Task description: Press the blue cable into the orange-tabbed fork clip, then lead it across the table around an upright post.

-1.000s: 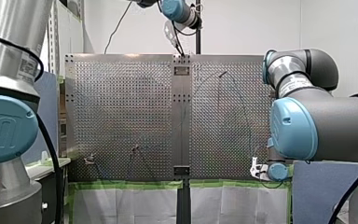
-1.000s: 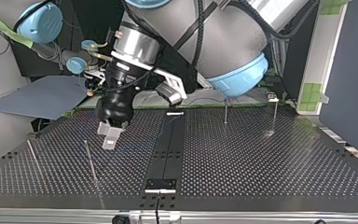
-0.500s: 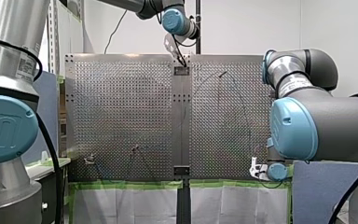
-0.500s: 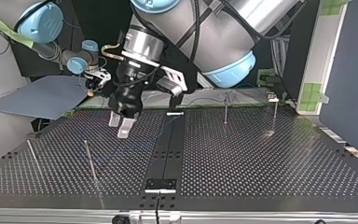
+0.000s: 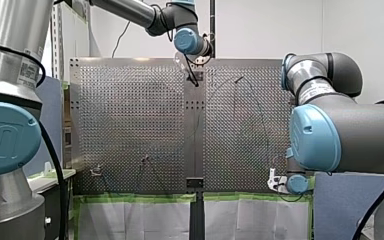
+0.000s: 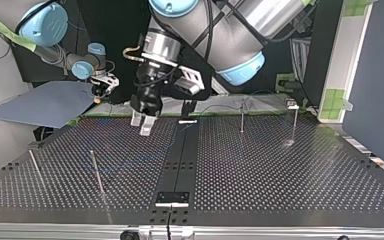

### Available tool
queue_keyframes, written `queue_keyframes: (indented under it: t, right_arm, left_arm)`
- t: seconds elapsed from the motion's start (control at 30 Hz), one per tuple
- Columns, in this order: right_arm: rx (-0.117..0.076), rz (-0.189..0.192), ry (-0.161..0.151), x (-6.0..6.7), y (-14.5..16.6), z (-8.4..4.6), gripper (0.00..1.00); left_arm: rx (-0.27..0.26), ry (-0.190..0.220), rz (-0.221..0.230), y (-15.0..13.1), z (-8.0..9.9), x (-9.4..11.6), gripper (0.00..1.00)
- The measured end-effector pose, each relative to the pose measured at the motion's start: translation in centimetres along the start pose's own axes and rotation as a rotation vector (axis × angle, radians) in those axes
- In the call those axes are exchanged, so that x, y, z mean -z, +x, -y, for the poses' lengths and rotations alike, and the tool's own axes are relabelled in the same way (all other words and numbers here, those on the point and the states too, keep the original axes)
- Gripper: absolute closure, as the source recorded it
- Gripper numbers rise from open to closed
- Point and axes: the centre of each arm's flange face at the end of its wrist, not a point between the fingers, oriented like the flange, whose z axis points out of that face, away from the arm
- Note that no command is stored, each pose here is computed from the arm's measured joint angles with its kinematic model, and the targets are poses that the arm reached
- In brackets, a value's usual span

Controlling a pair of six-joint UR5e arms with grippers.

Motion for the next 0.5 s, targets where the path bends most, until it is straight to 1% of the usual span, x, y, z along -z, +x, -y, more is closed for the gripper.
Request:
queue_keyframes:
  t: [0.17, 0.33, 0.5]
  right_arm:
    - [0.001, 0.0, 0.0, 0.0, 0.0, 0.0, 1.0]
    - [0.001, 0.0, 0.0, 0.0, 0.0, 0.0, 1.0]
    - [0.002, 0.002, 0.001, 0.0, 0.0, 0.1, 1.0]
  left_arm:
    - [-0.003, -0.005, 0.003, 1.3, -1.1, 0.6, 0.0]
    - [-0.019, -0.04, 0.022, 2.6, -2.7, 1.3, 0.0]
    - [-0.023, -0.064, 0.036, 3.8, -4.2, 2.1, 0.0]
